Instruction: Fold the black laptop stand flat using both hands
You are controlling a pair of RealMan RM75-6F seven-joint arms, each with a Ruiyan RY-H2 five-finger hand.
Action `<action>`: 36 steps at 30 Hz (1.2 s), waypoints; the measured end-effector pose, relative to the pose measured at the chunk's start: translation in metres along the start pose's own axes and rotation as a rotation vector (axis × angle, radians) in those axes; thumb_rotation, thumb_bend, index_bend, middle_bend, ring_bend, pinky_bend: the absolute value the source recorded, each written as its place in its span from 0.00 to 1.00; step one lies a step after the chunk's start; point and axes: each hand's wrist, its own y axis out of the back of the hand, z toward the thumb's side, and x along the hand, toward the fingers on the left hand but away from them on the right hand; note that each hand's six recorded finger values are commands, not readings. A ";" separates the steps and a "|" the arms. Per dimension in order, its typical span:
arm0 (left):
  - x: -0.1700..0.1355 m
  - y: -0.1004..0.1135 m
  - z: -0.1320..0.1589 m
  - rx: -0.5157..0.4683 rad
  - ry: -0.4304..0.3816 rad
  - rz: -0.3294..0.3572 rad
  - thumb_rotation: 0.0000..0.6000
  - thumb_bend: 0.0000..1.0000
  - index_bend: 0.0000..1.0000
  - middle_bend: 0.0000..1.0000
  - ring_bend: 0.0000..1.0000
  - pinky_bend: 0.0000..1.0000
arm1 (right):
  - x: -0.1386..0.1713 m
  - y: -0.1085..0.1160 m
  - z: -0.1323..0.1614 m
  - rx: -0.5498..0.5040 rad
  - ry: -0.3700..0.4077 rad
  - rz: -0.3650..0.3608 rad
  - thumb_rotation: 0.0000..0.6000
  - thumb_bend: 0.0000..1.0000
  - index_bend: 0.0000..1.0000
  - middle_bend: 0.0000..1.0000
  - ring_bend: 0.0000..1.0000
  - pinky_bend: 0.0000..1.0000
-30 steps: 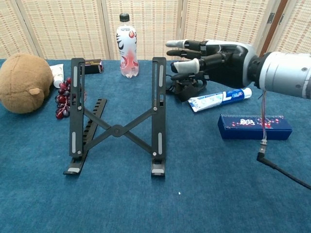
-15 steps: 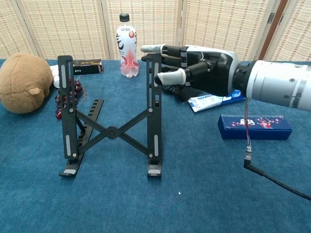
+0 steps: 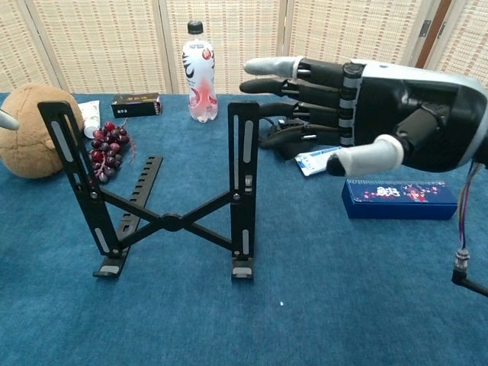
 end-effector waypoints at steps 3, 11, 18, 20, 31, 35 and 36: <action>0.009 -0.009 0.010 0.003 -0.056 -0.069 1.00 0.00 0.00 0.05 0.00 0.16 | 0.008 -0.008 0.002 0.003 -0.002 0.015 1.00 0.32 0.20 0.15 0.12 0.00; 0.025 -0.026 0.033 0.023 -0.151 -0.149 1.00 0.00 0.00 0.05 0.00 0.16 | 0.021 -0.018 0.009 0.008 0.009 0.027 1.00 0.32 0.20 0.15 0.12 0.00; 0.027 -0.026 0.037 0.015 -0.163 -0.139 1.00 0.00 0.00 0.05 0.00 0.16 | 0.026 -0.012 0.014 0.007 0.007 0.004 1.00 0.32 0.20 0.15 0.12 0.00; 0.027 -0.028 0.037 0.014 -0.161 -0.144 1.00 0.00 0.00 0.05 0.00 0.16 | 0.027 -0.016 0.013 0.007 -0.001 0.026 1.00 0.32 0.20 0.15 0.12 0.00; 0.031 -0.041 0.041 0.004 -0.170 -0.199 1.00 0.00 0.00 0.05 0.00 0.16 | 0.035 -0.015 0.039 0.013 0.088 0.022 1.00 0.32 0.20 0.15 0.12 0.00; 0.036 -0.052 0.045 0.003 -0.180 -0.235 1.00 0.00 0.00 0.05 0.00 0.16 | 0.041 -0.007 0.049 0.032 0.114 -0.013 1.00 0.32 0.20 0.15 0.12 0.00; 0.037 -0.054 0.046 0.003 -0.181 -0.242 1.00 0.00 0.00 0.05 0.00 0.16 | 0.042 -0.006 0.051 0.034 0.117 -0.020 1.00 0.32 0.20 0.15 0.12 0.00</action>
